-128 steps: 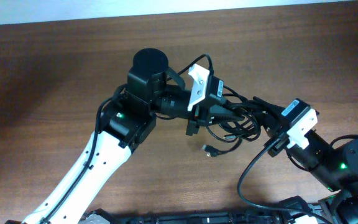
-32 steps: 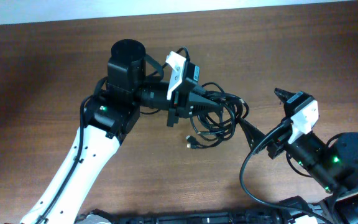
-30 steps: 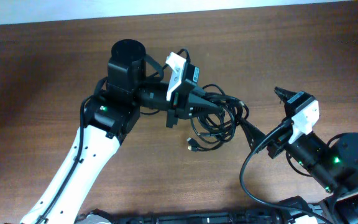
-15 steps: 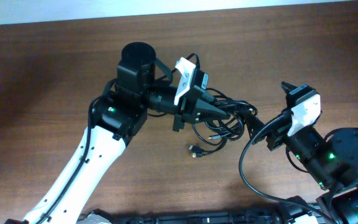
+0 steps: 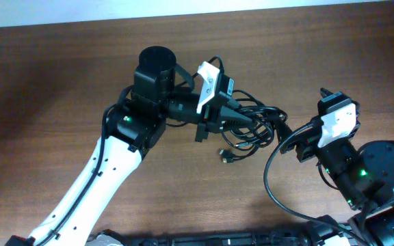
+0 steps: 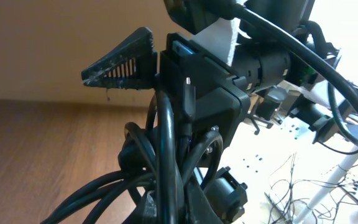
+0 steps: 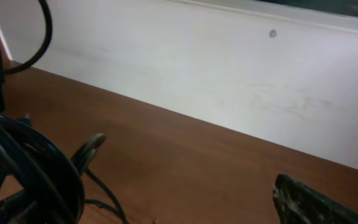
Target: Untangle cables
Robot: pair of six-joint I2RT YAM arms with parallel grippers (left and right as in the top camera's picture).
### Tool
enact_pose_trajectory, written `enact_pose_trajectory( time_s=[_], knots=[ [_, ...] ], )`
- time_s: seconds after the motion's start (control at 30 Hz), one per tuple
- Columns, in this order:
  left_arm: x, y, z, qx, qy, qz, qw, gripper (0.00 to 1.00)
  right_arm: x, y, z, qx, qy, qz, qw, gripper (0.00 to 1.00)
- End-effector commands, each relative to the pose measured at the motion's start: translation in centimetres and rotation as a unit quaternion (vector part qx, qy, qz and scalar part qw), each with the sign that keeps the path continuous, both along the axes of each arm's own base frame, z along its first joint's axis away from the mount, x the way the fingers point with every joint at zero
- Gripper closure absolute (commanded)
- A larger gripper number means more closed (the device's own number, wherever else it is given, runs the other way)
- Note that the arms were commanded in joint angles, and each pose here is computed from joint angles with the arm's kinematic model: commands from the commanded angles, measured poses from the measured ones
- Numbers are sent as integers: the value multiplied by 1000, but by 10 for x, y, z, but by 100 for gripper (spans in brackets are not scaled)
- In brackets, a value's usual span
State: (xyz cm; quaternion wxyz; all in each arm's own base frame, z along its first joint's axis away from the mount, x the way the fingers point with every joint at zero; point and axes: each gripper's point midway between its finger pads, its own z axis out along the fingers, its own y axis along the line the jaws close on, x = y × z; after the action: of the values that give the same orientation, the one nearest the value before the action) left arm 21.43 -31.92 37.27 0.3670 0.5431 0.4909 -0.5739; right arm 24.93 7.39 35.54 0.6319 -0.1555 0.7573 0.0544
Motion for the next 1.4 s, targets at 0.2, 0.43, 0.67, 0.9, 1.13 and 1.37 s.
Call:
enact_pose_trajectory(
  time_s=[0.2, 0.43, 0.67, 0.9, 1.13, 1.37],
  knots=[
    [-18, 21, 25, -31, -30, -38, 998, 100, 10, -44, -17, -50, 25, -111, 992, 1],
    [26, 16, 17, 2, -7, 90, 996, 100, -6, 5, -36, -24, 69, 35, 997, 2],
    [29, 19, 17, 4, 4, 95, 995, 100, -9, 14, -33, -15, 66, 61, 996, 1],
    [28, 19, 12, 12, 15, 95, 995, 100, -6, 24, -8, 0, 15, 86, 996, 1],
    [23, 20, 11, 13, 18, 80, 997, 100, 4, 7, 5, -6, -15, 32, 999, 1],
    [3, 23, 16, -4, 3, 22, 1000, 100, 7, 3, 17, 4, -37, 17, 999, 1]
  ],
)
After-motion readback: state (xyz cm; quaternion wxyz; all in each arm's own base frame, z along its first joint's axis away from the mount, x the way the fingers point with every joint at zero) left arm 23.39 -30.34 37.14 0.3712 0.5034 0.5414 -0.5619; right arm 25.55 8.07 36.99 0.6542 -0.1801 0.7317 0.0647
